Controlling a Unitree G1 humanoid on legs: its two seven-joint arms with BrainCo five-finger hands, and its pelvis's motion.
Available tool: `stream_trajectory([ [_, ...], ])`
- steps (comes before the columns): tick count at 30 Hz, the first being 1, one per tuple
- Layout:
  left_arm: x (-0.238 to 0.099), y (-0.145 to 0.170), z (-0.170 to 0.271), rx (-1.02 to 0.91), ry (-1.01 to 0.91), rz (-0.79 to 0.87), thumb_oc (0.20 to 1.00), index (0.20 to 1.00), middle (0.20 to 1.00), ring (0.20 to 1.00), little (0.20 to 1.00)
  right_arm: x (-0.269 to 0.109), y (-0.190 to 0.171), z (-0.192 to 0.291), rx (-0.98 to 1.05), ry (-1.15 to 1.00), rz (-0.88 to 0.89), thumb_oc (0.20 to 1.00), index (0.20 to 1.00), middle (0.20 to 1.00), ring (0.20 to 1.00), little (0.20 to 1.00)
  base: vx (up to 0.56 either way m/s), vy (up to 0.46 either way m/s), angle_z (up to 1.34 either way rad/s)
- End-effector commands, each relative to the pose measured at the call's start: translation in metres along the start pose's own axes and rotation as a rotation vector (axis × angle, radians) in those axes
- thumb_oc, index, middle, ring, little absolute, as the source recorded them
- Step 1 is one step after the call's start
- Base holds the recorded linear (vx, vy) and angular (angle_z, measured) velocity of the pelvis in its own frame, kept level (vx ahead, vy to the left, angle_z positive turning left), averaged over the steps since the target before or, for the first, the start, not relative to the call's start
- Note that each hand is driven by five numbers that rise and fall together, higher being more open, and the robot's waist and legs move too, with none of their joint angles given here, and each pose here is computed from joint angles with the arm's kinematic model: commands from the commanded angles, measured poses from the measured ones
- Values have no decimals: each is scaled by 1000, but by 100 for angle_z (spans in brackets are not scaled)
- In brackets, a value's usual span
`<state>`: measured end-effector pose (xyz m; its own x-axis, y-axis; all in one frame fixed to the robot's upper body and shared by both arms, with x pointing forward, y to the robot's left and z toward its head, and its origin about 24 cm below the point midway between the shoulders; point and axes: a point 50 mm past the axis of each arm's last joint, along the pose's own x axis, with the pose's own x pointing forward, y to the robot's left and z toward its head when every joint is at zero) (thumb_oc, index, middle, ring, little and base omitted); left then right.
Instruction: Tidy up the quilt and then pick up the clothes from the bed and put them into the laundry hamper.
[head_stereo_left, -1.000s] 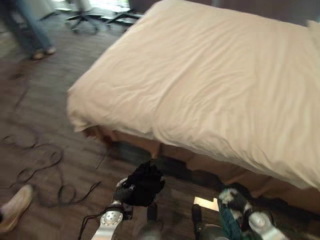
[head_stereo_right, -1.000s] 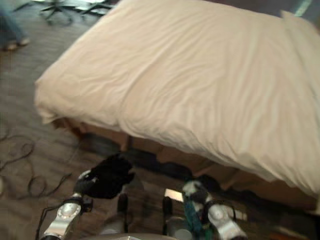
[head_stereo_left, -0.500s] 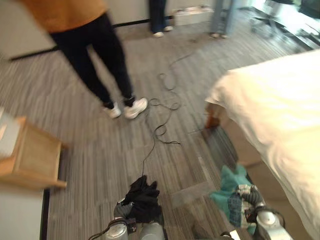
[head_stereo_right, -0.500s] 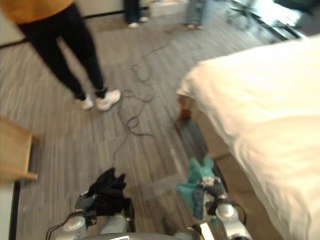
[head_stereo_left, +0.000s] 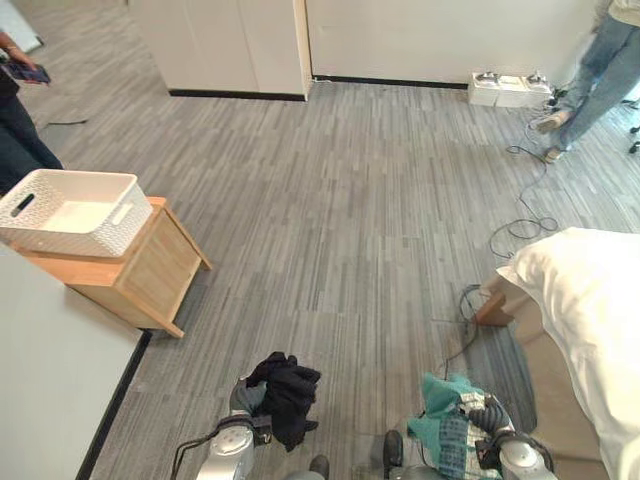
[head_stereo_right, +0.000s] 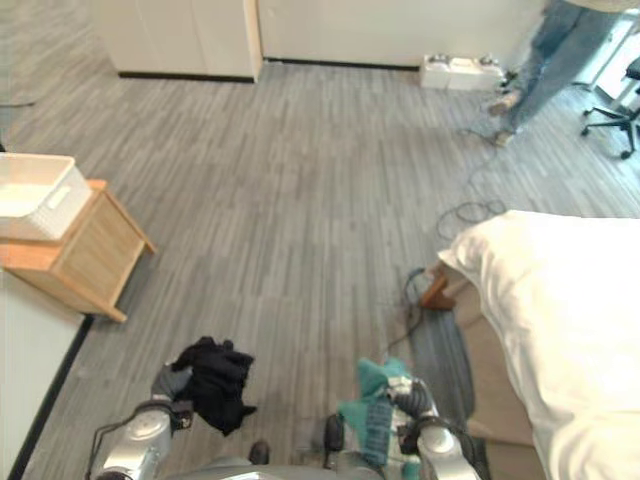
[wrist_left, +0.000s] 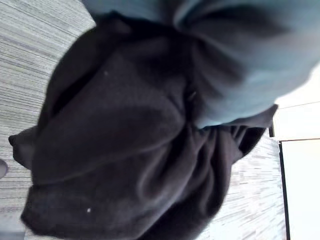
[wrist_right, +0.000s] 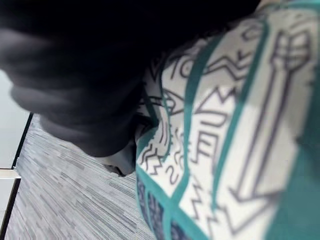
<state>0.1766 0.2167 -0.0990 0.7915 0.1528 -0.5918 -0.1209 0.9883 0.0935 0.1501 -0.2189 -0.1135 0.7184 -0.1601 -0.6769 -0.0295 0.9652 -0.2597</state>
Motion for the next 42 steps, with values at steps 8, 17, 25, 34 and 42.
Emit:
stream_trajectory([
  [8,13,-12,43,-21,-149,-38,200,200,200,200,200,-2,-37,50,-24,-226,-101,200,200,200,200,200,83,-115,15],
  [17,8,9,29,-1,-101,16,200,200,200,200,200,5,-23,66,-80,-271,-55,200,200,200,200,200,518,172,-3],
  [25,14,6,48,28,-154,4,200,200,200,200,200,7,-22,79,-78,-311,-53,200,200,200,200,200,507,192,-6],
  [34,21,-1,50,53,-153,11,200,200,200,200,200,1,-29,66,-91,-286,-70,200,200,200,200,200,649,-102,83],
  [42,17,-3,43,0,-132,11,200,200,200,200,200,4,-47,68,-111,-274,-114,200,200,200,200,200,535,-285,68],
])
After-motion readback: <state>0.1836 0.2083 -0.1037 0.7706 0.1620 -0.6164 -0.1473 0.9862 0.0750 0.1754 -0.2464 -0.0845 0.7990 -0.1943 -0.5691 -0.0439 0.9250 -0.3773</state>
